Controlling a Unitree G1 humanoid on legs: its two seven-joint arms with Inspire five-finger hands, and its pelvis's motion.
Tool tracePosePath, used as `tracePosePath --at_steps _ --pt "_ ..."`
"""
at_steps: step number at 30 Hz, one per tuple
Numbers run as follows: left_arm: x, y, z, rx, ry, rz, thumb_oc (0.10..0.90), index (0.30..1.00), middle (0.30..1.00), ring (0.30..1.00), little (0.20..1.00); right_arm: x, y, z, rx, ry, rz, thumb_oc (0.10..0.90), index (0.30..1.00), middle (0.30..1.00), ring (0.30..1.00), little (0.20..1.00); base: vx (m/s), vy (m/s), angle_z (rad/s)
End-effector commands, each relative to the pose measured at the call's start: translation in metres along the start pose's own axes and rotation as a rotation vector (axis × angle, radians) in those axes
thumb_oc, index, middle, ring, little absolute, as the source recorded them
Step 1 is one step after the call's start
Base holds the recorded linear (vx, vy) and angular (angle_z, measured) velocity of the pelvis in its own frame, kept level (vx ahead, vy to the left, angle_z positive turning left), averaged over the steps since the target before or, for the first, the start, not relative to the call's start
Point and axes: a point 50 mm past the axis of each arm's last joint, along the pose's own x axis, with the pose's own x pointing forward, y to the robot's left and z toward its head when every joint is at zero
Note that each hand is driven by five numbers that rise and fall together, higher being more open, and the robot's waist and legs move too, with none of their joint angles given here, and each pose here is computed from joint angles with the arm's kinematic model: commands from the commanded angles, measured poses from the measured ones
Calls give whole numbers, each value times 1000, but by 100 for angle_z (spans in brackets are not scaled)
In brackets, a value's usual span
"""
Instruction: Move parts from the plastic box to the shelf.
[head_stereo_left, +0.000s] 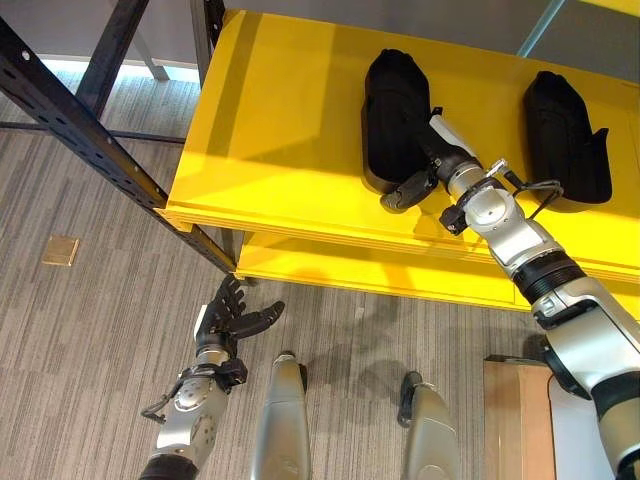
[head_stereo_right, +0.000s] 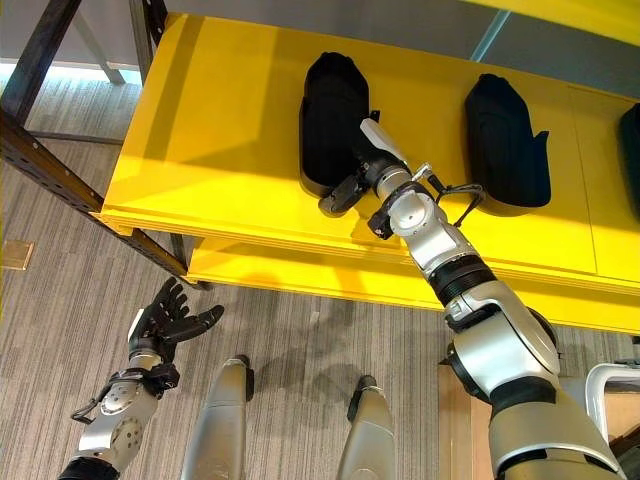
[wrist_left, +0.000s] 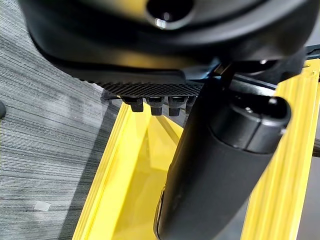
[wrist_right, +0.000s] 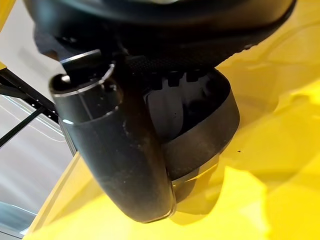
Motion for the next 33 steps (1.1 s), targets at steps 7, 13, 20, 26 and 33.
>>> tracePosePath --at_steps 7,13,20,26,33 --pt "0 -3 25 21 -150 -42 900 1000 1000 1000 1000 4 -40 3 41 9 -203 900 1000 1000 1000 1000 0 0 0" --pt "0 -3 26 21 -152 -45 900 1000 1000 1000 1000 3 -40 2 46 15 -208 900 1000 1000 1000 1000 0 0 0" --pt "0 -4 26 23 -150 -47 900 1000 1000 1000 1000 3 -42 0 41 22 -214 900 1000 1000 1000 1000 0 0 0" --pt "0 -4 27 25 -153 -49 900 1000 1000 1000 1000 3 -42 2 41 14 -212 900 1000 1000 1000 1000 0 0 0" --pt "1 -2 27 24 -154 -37 900 1000 1000 1000 1000 3 -38 19 47 -71 -191 900 1000 1000 1000 1000 0 0 0"
